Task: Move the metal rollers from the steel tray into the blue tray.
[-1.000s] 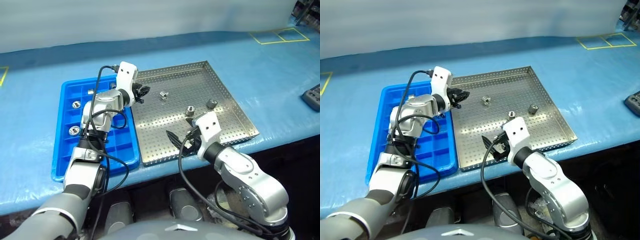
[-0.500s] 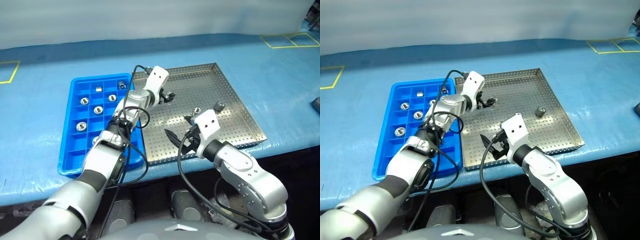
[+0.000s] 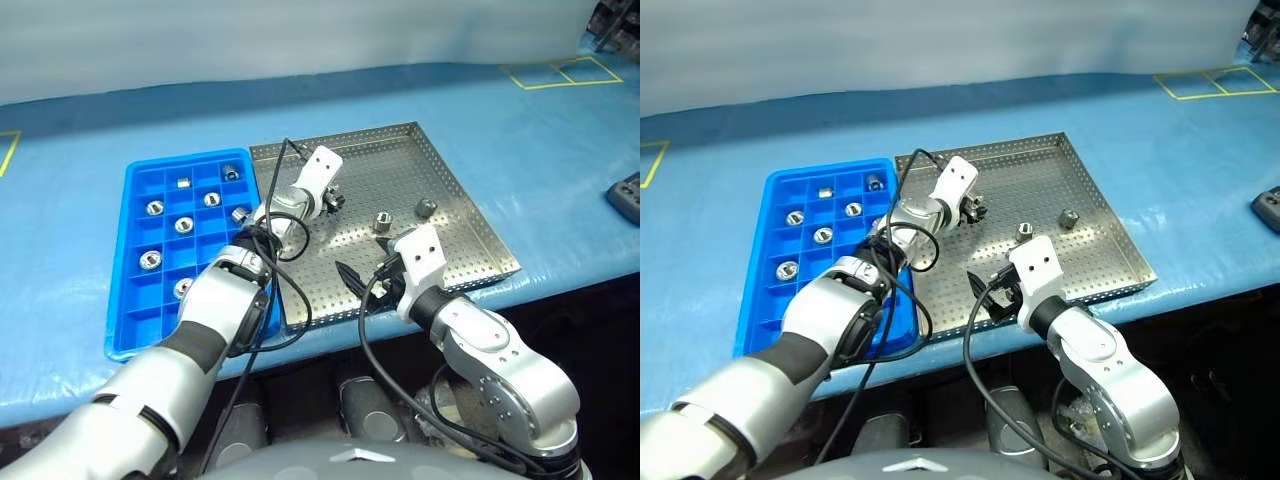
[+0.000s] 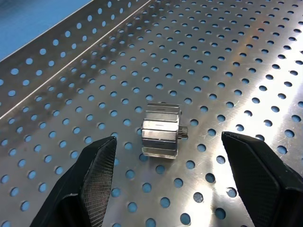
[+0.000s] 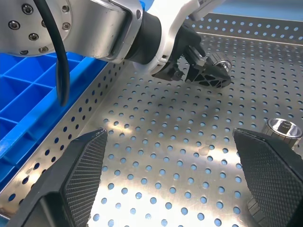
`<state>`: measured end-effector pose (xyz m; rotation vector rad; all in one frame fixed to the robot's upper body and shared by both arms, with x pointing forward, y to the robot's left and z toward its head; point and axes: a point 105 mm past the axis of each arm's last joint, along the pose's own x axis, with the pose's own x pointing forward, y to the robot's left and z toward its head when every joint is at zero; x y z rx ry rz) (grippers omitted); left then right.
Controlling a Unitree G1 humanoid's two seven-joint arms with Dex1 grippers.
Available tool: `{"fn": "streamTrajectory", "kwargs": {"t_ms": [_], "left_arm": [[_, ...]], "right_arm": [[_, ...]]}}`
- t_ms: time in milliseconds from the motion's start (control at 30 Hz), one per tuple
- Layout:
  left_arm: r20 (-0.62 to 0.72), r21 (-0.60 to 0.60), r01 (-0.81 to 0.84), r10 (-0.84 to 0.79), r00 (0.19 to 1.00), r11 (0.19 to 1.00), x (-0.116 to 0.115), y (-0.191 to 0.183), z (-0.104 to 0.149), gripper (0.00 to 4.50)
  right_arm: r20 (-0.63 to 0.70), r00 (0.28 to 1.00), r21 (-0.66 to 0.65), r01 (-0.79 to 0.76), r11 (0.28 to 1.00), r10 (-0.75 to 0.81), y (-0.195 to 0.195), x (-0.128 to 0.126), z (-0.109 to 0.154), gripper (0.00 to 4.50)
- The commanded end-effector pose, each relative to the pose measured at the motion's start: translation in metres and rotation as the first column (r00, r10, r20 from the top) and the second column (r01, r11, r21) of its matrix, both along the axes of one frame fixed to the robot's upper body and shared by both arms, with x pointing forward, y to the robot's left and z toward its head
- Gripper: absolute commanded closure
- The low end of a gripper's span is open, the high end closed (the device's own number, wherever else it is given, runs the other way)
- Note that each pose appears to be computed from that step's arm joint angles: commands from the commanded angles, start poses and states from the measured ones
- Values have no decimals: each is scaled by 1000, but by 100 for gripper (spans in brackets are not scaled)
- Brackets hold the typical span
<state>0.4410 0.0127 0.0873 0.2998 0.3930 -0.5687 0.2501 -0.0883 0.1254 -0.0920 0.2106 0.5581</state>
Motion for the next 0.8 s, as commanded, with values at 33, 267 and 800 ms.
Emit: {"fn": "streamTrajectory", "kwargs": {"t_ms": [33,267,800], "left_arm": [[68,-5,-7,7,998,1000,7,-5,20,65],[77,4,-98,97,992,995,12,8,17,65],[30,-28,-118,119,992,993,9,9,8,189]], "right_arm": [[63,998,11,9,1000,-9,-2,-2,15,0],[58,998,6,17,1000,-18,-4,-2,14,0],[64,998,1,24,1000,-24,-5,-2,15,0]]}}
